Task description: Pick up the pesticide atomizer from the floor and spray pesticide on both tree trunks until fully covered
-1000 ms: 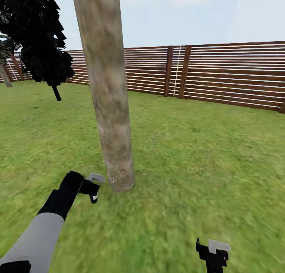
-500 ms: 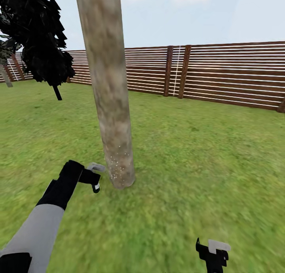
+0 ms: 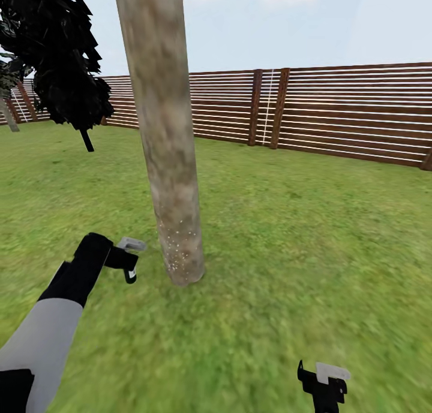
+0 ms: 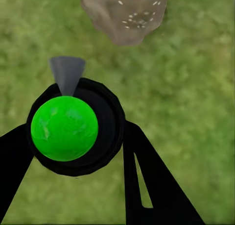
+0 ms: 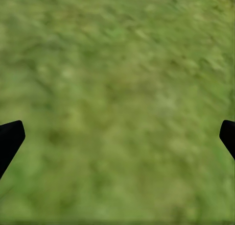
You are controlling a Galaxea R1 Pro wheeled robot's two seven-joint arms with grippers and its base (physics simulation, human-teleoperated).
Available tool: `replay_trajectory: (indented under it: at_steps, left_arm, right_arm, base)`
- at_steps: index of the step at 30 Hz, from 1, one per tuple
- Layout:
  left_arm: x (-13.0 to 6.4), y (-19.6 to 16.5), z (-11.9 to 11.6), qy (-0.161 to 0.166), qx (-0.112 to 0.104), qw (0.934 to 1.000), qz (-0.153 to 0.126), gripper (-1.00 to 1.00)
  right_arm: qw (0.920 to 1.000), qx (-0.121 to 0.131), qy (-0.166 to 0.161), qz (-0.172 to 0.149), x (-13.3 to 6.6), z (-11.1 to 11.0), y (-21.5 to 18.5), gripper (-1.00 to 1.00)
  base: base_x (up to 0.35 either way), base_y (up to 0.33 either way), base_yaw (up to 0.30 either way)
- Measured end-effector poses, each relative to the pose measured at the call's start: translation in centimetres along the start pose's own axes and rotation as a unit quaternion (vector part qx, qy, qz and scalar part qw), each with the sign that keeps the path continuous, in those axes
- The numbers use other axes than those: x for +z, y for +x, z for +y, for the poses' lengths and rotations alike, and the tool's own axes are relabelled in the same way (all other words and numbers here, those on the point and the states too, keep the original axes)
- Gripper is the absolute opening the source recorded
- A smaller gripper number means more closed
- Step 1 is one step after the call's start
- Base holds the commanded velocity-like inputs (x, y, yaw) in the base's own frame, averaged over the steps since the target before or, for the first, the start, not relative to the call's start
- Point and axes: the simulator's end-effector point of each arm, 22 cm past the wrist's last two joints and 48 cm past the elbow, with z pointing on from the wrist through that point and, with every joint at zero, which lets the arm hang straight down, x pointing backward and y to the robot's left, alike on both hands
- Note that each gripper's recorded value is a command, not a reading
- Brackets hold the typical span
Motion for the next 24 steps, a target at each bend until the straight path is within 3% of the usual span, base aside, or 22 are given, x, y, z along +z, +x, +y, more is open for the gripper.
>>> replay_trajectory:
  at_steps: [13, 18, 24]
  left_arm:
    - [0.3, 0.3, -0.5, 0.006, -0.005, 1.0000, 0.004, -1.00]
    - [1.1, 1.7, -0.4, 0.006, -0.007, 0.9997, 0.023, -1.00]
    - [3.3, 5.5, 0.5, -0.013, -0.013, 0.9972, 0.073, -1.00]
  right_arm:
    - [1.0000, 0.000, 0.000, 0.000, 0.0, 0.1, 0.0, 1.00]
    - [1.0000, 0.001, -0.001, 0.000, 0.0, 0.1, 0.0, 1.00]
    - [1.0000, 0.001, -0.002, 0.000, -0.1, 0.3, 0.0, 1.00]
  base:
    - [-0.039, -0.238, 0.000]
    - [0.000, -0.275, 0.053]
    - [0.000, -0.275, 0.254]
